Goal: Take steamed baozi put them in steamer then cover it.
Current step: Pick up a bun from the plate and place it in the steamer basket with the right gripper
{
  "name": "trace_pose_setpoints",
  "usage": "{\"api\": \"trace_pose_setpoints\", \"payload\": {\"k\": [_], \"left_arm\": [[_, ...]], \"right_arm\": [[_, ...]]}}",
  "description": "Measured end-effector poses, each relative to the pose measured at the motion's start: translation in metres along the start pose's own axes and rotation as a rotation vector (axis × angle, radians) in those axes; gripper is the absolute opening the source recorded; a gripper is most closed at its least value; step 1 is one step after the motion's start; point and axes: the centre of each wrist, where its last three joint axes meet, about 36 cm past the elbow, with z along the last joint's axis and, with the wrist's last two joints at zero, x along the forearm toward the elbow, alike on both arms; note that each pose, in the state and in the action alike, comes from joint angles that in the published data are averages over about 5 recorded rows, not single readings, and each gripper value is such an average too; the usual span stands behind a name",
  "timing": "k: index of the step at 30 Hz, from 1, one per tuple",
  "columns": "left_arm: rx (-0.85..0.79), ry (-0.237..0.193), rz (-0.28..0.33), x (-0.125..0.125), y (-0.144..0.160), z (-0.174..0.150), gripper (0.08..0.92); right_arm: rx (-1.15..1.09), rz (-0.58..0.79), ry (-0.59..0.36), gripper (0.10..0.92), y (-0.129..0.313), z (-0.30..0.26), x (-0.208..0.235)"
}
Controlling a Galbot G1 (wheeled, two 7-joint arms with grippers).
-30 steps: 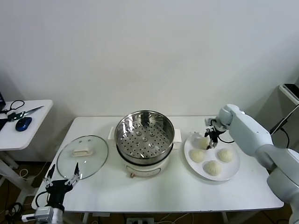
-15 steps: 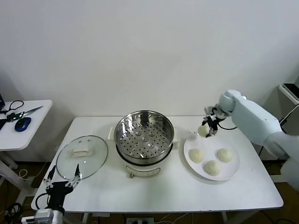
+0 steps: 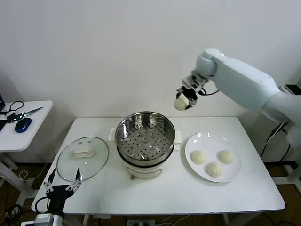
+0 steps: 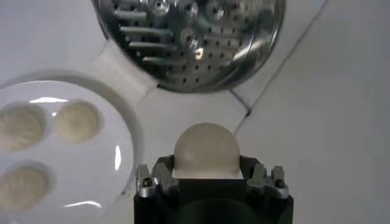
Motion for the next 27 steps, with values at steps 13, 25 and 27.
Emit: {"api": "trace_pose_setpoints", "payload": {"k": [13, 25, 27], "left_arm": [[-0.008, 0.004, 0.001, 0.002, 0.002, 0.001, 0.823], [-0.008, 0.022, 0.001, 0.003, 0.002, 0.007, 0.823], [-0.008, 0.024, 0.000, 0.002, 0.002, 0.008, 0.823]], "right_arm": [[0.462, -0.073, 0.054, 0.696, -0.050, -0.102, -0.065], [0.624, -0.122, 0.088, 0.704, -0.045, -0.128, -0.122], [0.635, -0.126, 0.088, 0.704, -0.044, -0.131, -0.129]]}}
